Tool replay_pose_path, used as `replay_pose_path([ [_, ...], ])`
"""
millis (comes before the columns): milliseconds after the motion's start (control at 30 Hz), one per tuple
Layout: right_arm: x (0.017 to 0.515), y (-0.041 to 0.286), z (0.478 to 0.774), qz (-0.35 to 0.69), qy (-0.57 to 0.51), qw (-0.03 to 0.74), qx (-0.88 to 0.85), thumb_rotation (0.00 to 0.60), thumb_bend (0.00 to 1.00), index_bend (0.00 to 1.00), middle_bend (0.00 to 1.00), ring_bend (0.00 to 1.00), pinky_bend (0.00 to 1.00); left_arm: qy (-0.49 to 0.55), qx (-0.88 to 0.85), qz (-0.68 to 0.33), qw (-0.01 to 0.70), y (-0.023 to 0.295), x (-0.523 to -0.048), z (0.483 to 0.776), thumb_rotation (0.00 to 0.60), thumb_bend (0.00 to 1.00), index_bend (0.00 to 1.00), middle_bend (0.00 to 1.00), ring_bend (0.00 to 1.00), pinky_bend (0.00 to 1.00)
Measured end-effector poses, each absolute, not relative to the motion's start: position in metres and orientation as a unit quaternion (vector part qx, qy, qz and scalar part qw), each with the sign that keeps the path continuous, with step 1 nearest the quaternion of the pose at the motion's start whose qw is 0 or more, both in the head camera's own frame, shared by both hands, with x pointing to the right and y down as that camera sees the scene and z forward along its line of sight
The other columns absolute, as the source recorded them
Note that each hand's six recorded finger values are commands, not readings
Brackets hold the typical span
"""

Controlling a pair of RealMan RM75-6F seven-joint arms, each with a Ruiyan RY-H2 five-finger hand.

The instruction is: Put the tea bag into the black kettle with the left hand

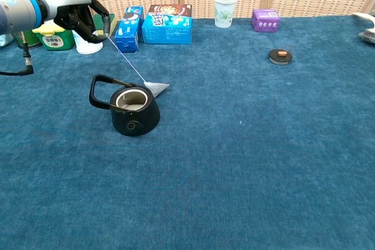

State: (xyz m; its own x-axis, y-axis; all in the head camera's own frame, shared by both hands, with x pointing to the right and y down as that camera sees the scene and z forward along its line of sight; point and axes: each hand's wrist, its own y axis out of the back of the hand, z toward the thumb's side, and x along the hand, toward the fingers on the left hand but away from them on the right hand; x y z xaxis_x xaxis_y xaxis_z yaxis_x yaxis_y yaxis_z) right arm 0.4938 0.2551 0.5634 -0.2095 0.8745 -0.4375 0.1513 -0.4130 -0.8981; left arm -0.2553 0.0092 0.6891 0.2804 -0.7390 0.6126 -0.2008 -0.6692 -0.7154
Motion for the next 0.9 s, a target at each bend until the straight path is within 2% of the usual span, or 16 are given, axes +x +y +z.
replay_pose_path([
  [367,0.491,0.259,0.563,0.62,-0.465,0.288,-0.562,0.6,0.15,0.25,0.29,0.34,0.35,0.358,-0.796,-0.445,0.198,0.011,-0.247,0.645,0.6,0.53,0.69,1.0,1.0,1.0],
  [767,0.489,0.258,0.562,0.614,-0.468,0.291,-0.565,0.6,0.15,0.25,0.29,0.34,0.35,0.377,-0.821,-0.379,0.201,0.021,-0.242,0.587,0.6,0.54,0.69,1.0,1.0,1.0],
  [900,0.492,0.256,0.559,0.612,-0.475,0.294,-0.56,0.6,0.15,0.25,0.29,0.34,0.35,0.375,-0.833,-0.364,0.181,0.026,-0.236,0.579,0.6,0.53,0.69,1.0,1.0,1.0],
])
